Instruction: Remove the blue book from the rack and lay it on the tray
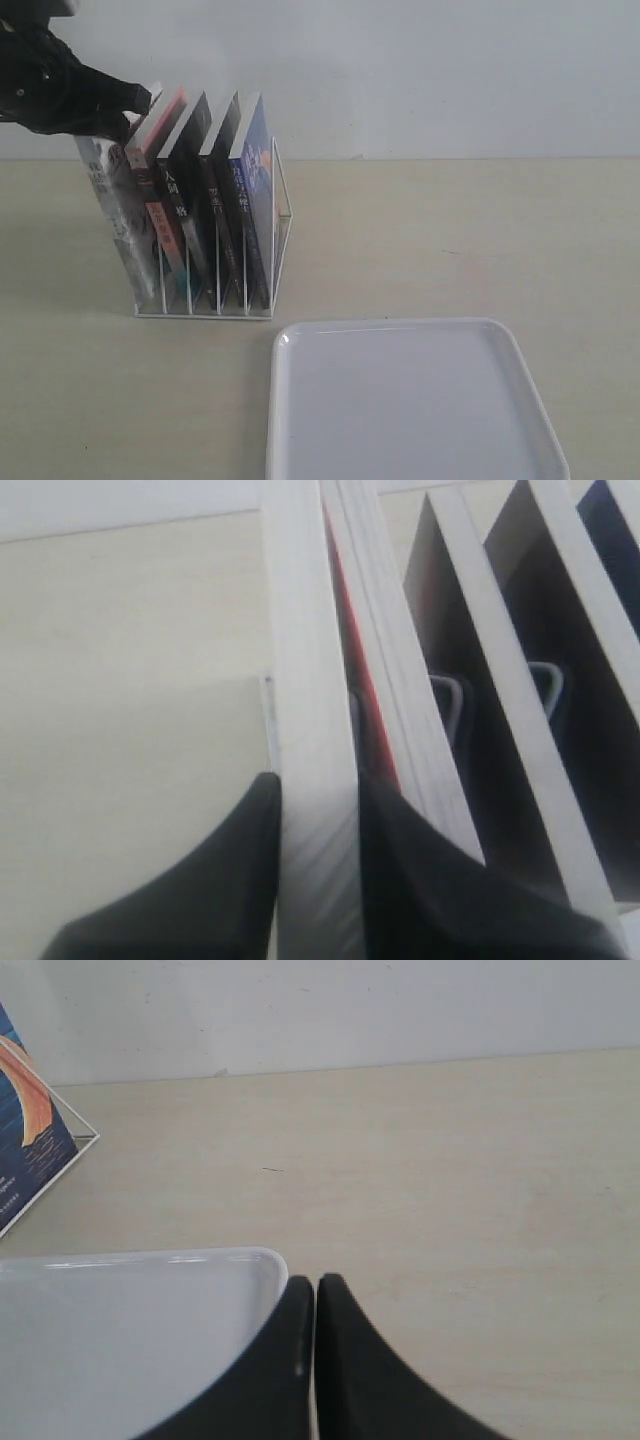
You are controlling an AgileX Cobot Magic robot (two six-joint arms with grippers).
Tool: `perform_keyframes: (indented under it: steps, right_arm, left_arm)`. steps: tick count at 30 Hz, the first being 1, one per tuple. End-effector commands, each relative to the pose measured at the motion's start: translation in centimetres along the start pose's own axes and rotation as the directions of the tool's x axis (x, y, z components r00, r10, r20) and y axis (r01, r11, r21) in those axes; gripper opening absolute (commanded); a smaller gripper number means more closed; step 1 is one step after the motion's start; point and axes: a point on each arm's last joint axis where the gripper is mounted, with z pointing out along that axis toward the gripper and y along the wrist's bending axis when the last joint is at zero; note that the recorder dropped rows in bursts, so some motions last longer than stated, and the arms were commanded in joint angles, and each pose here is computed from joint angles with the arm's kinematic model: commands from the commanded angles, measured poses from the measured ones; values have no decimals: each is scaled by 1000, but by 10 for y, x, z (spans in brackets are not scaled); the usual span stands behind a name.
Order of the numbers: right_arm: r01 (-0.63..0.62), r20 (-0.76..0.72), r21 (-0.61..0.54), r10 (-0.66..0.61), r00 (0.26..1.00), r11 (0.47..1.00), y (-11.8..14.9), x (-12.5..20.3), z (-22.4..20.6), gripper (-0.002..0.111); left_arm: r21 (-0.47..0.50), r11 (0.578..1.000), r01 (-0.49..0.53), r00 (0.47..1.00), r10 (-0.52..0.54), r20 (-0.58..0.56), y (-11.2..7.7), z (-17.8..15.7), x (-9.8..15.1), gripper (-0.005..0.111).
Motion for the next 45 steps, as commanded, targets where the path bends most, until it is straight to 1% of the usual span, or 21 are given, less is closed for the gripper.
perform_keyframes:
  steps: [1, 6, 12, 27, 30, 35, 39, 45]
  right_arm:
    - [2, 14, 7, -2, 1000, 1000, 0, -1, 0, 0]
    - [2, 14, 7, -2, 1000, 1000, 0, -1, 0, 0]
    - [2, 14, 7, -2, 1000, 1000, 0, -1, 0, 0]
    - [2, 14, 7, -2, 1000, 1000, 0, -1, 0, 0]
    - [2, 14, 7, -2, 1000, 1000, 0, -1, 0, 0]
    - [2, 14, 7, -2, 1000, 1000, 0, -1, 0, 0]
    - [2, 14, 7, -2, 1000, 1000, 0, -1, 0, 0]
    - [2, 14, 7, -2, 1000, 1000, 0, -1, 0, 0]
  left_arm:
    - [0, 1000, 14, 993, -14, 121, -3, -35, -14, 5]
    - [4, 1000, 18, 989, -18, 146, -4, -54, -16, 5]
    - [7, 1000, 23, 991, -23, 135, -5, -62, -14, 5]
    - [7, 1000, 23, 990, -23, 142, -5, -63, -15, 5]
    - [11, 999, 43, 987, -44, 152, -5, -63, -16, 5]
    - [11, 999, 44, 985, -45, 168, -5, -63, -17, 5]
    - [7, 999, 34, 984, -35, 177, -4, -55, -18, 5]
    - [1, 999, 40, 994, -40, 99, -2, -22, -11, 5]
